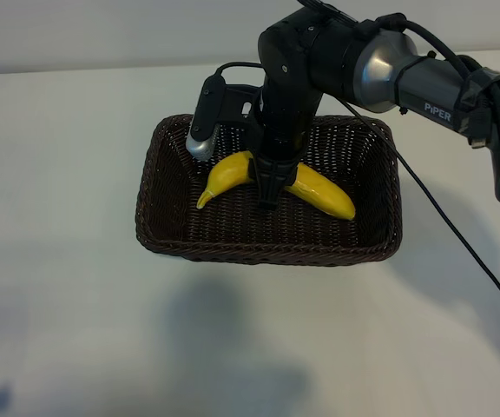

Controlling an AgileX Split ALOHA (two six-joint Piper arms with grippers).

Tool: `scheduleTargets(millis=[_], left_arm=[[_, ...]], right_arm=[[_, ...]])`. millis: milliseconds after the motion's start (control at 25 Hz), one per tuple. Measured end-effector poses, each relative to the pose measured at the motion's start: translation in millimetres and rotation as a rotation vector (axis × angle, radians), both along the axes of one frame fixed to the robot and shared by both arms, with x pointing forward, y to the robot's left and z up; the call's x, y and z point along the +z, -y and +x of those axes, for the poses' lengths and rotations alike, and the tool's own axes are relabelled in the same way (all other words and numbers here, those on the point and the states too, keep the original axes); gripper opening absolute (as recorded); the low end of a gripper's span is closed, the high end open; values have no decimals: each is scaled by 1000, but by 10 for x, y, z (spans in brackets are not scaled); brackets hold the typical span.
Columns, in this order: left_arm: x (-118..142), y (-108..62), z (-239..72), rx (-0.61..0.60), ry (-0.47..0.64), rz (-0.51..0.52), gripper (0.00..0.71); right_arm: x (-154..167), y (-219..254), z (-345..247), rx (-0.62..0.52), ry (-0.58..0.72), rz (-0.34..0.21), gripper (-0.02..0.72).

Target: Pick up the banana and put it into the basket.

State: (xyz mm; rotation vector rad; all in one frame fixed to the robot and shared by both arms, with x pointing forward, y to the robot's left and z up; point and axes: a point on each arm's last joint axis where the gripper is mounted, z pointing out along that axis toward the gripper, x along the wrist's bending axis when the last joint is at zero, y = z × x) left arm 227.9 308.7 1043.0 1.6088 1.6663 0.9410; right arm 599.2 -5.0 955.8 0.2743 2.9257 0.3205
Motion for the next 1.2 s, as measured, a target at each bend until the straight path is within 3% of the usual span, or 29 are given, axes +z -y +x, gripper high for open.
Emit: scheduleTargets(millis=[160,280,640,880,1200], left_arm=[[0,0,0,0,0,0,575],[0,0,0,0,0,0,575],[0,0,0,0,0,-1,575],[0,0,0,0,0,-1,575],[0,0,0,0,0,-1,575]], right_arm=[[8,-2,-5,-2,-4,4,595],[50,-8,-33,-17,-28,23,635],[572,-52,-10,-180,-61,69,628],[850,101,188,-295,-23,141,607],[875,709,600,-614,-30,202,607]])
